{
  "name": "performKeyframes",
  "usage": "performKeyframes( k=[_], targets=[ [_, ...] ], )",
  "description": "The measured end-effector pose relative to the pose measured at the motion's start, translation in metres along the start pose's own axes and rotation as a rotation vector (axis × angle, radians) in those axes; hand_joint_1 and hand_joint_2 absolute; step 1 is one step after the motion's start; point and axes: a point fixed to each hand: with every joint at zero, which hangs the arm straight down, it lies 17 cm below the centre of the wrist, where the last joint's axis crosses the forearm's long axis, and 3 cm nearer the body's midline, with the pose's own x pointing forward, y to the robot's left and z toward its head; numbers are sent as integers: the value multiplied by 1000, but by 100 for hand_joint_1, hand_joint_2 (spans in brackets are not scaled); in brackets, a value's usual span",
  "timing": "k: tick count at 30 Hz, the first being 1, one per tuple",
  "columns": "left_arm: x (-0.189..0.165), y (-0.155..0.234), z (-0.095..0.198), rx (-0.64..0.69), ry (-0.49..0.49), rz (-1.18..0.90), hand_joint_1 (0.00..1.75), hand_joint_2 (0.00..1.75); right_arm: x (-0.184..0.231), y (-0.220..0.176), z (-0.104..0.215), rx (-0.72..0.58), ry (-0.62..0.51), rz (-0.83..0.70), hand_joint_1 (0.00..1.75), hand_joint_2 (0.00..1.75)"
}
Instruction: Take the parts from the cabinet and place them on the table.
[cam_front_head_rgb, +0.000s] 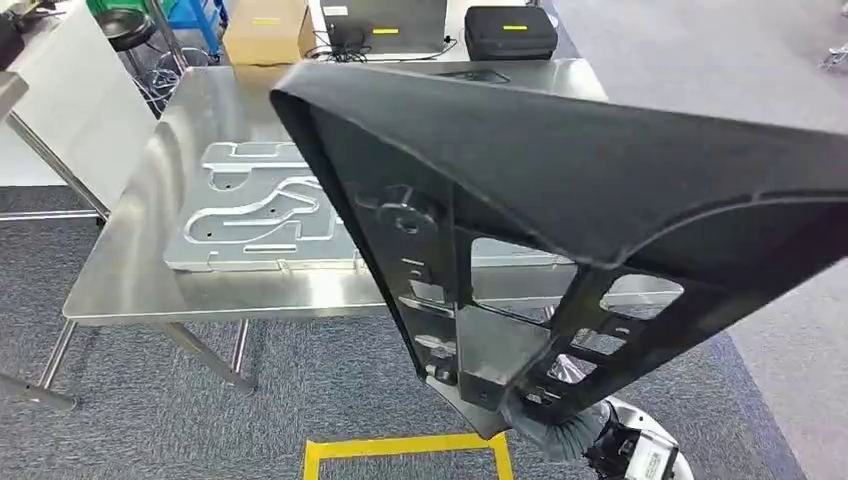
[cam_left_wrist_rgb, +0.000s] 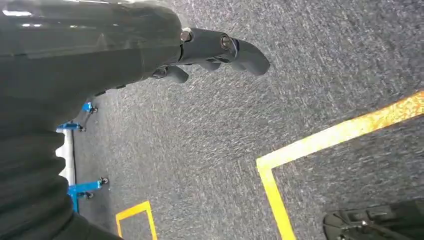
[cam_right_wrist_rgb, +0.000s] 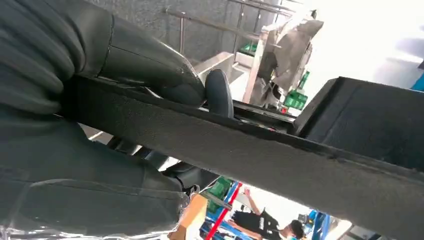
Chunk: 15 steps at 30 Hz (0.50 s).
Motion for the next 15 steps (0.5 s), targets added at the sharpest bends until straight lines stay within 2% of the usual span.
performKeyframes(
  k=[10, 15],
  targets=[
    [13, -2, 0, -10, -41, 14, 0, 175, -1, -3, -3, 1, -3, 7, 175, 175],
    [16, -7, 2, -36, -59, 32, 0, 175, -7, -15, -15, 2, 18, 106, 175, 175]
  ],
)
